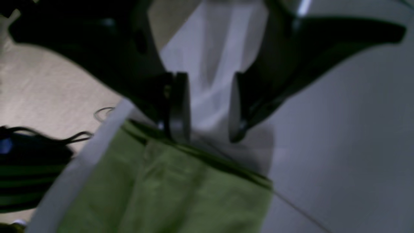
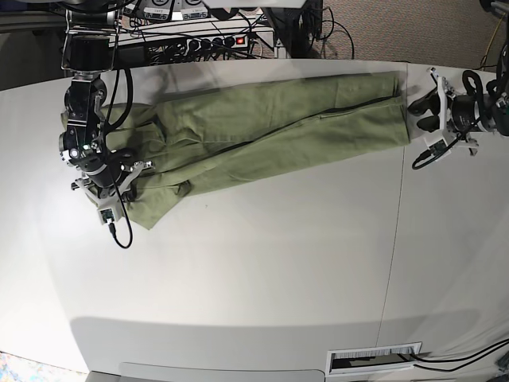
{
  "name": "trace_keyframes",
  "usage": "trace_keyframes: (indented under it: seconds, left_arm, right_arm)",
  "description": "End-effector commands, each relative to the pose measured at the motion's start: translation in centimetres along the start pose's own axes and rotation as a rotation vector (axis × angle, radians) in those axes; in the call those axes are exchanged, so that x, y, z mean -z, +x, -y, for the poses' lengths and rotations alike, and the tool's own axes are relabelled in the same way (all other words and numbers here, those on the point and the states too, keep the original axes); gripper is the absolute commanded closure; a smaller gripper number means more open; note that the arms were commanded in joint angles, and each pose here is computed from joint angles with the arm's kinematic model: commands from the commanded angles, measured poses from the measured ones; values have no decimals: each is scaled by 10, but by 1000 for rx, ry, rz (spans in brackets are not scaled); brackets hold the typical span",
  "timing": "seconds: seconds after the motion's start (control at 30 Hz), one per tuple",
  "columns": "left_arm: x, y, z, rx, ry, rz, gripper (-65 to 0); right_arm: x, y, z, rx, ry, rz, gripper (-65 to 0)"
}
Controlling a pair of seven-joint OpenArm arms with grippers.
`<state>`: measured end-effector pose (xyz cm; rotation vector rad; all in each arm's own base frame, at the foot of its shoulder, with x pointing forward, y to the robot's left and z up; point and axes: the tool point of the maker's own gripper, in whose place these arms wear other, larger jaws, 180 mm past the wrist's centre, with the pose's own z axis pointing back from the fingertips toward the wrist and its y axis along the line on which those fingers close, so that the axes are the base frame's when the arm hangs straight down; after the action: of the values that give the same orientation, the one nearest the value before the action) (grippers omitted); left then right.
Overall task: Fold the T-shirt properly
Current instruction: 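Lower the folded shirt onto the table and adjust the grip with both grippers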
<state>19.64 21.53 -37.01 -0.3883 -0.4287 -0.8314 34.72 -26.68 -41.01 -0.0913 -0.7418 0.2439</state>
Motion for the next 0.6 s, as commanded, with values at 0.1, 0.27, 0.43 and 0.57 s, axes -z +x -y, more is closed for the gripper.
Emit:
trace_keyframes:
  seconds: [0.1,0.27,0.43,0.57]
  left_arm:
    - [-9,11,10,-56,-73,29,-220]
    - [-10,20,17,-141,-120,77,-220]
    - [-7,26,14,-193,-104,113,-220]
    - [3,22,11,-254,-91,137,-220]
  right_arm:
    - [-4,-44,18,-46,-69,-198,0]
    - [-4,-45,17,-46,-68,-202,0]
    - [-4,-46,17,-46,-68,-209,0]
    - [-4,-46,15,-36,-59,-206,0]
